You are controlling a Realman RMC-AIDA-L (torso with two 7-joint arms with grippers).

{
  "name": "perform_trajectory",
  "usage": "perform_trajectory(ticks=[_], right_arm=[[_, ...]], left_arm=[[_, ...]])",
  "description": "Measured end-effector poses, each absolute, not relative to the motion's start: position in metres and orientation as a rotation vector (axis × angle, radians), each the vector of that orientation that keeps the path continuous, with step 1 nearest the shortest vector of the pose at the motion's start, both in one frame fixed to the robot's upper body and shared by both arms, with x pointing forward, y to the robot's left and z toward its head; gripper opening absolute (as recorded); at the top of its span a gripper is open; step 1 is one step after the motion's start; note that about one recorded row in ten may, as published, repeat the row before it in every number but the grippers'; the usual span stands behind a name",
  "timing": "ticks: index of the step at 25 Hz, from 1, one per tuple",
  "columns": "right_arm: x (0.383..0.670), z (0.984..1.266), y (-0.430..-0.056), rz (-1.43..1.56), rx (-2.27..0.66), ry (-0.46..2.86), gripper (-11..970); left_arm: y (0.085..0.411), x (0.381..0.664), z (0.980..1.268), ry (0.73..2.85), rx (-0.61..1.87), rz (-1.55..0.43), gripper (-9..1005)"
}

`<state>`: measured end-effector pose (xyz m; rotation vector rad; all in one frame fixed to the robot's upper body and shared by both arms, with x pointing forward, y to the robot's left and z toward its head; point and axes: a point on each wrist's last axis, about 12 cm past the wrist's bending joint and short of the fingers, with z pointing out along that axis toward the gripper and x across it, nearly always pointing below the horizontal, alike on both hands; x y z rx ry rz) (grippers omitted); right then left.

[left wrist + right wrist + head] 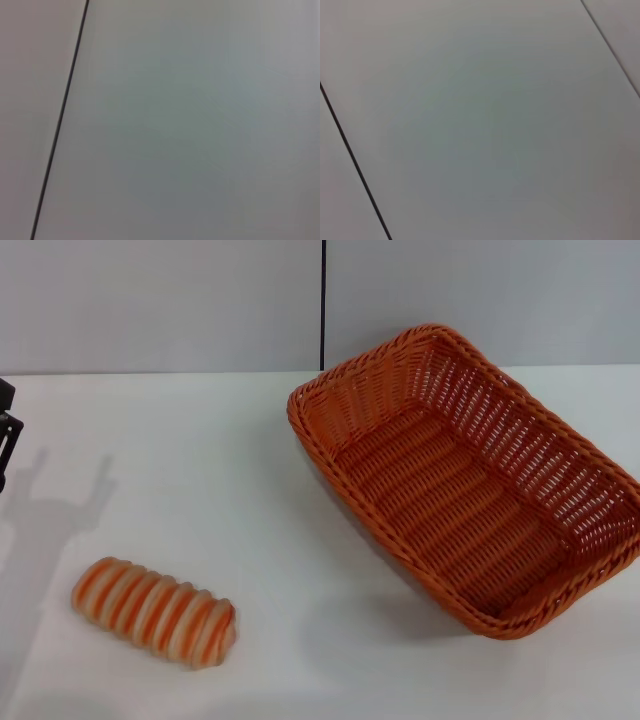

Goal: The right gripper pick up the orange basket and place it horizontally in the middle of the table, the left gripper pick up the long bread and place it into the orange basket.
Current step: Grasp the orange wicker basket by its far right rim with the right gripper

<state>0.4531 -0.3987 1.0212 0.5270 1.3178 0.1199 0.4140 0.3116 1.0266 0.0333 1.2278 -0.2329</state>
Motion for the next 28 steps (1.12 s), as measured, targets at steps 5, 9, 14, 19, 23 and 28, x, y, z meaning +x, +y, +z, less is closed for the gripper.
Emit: perform_trajectory(ticks=[5,9,14,19,23,28], right_arm=[[0.452,1.02,-0.395,0.139,0.497,1.338,272],[0.452,1.02,-0.394,0.151,0.48,1.344,270],[0.452,1.027,-0.4,0.296,0.491,1.332,268],[0.456,1.055,-0.414,0.523,0.426,1.278,265],[0.458,1.078,-0.423,0.651,0.365,1.245,264],[0.476,1.122,-0.43,0.906,0.153,1.299,261]], left_arm=[[0.309,0.415,1.026,1.229,0.042,-0.245,813],[0.309,0.415,1.026,1.229,0.042,-0.247,813],[0.308,0.417,1.027,1.226,0.042,-0.252,813],[0.307,0.419,1.028,1.221,0.045,-0.257,813],[0.307,0.42,1.028,1.219,0.046,-0.26,813],[0.306,0.421,1.029,1.217,0.046,-0.263,813]])
